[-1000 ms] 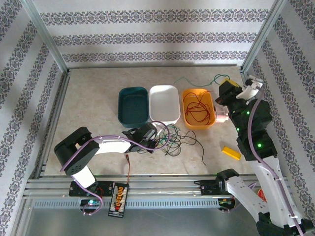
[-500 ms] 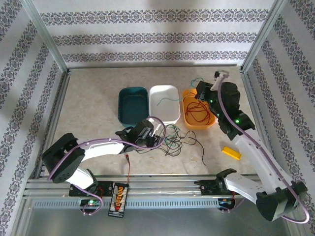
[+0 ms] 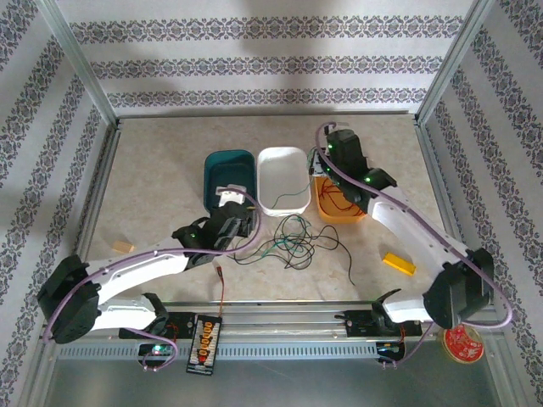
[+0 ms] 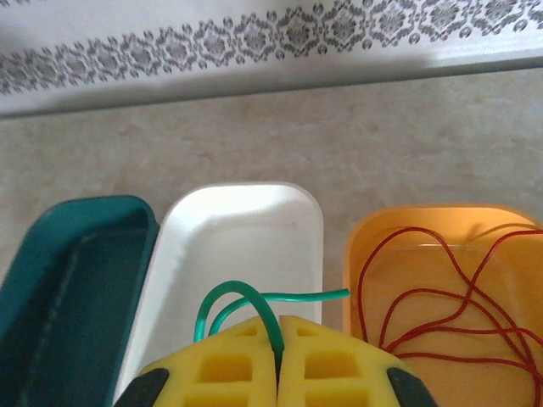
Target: Untangle the cables
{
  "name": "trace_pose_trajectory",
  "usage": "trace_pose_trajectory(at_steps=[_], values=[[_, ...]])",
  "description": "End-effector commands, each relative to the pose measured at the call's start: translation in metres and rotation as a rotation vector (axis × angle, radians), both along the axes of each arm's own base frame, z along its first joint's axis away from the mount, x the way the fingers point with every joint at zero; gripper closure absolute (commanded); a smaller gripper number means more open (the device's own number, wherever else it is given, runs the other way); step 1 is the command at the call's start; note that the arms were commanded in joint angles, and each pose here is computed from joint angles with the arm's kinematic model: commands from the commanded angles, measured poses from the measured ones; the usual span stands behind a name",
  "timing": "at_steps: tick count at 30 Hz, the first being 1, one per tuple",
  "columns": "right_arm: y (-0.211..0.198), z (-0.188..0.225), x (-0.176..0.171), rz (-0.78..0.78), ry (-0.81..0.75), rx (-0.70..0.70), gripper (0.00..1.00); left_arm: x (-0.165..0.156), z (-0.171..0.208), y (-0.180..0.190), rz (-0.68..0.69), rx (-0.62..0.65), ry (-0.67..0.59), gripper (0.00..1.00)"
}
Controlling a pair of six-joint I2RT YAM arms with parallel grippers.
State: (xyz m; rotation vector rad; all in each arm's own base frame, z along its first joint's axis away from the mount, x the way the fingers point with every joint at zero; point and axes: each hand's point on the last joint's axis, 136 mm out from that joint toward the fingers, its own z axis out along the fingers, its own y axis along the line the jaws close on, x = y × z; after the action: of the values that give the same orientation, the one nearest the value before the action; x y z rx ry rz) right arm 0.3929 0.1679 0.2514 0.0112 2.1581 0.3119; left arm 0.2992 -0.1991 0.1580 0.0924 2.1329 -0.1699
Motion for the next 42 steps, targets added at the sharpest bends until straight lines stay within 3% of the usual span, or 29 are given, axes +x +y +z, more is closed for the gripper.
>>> trace_pose_trajectory(at_steps=[1, 12, 29, 38, 39, 42], values=[[0.005, -0.011, 0.01, 0.009, 0.028, -0.104, 1.0, -0.005, -0.008, 0.055, 0.217, 0.063, -0.001, 0.35], [0.041, -0.069, 0.039, 0.094, 0.131, -0.265, 1.0, -0.018, -0.017, 0.084, 0.291, 0.019, 0.018, 0.35], [0.078, -0.164, 0.072, 0.157, 0.284, -0.265, 1.0, -0.017, -0.025, 0.077, 0.254, 0.049, 0.048, 0.36], [0.094, -0.182, 0.084, 0.179, 0.319, -0.202, 0.99, -0.013, -0.026, 0.069, 0.222, 0.053, 0.062, 0.39], [0.095, -0.177, 0.085, 0.181, 0.311, -0.197, 0.95, -0.012, -0.026, 0.066, 0.21, 0.053, 0.065, 0.39], [0.094, -0.159, 0.087, 0.177, 0.276, -0.177, 0.66, -0.009, -0.026, 0.056, 0.164, 0.053, 0.072, 0.39]])
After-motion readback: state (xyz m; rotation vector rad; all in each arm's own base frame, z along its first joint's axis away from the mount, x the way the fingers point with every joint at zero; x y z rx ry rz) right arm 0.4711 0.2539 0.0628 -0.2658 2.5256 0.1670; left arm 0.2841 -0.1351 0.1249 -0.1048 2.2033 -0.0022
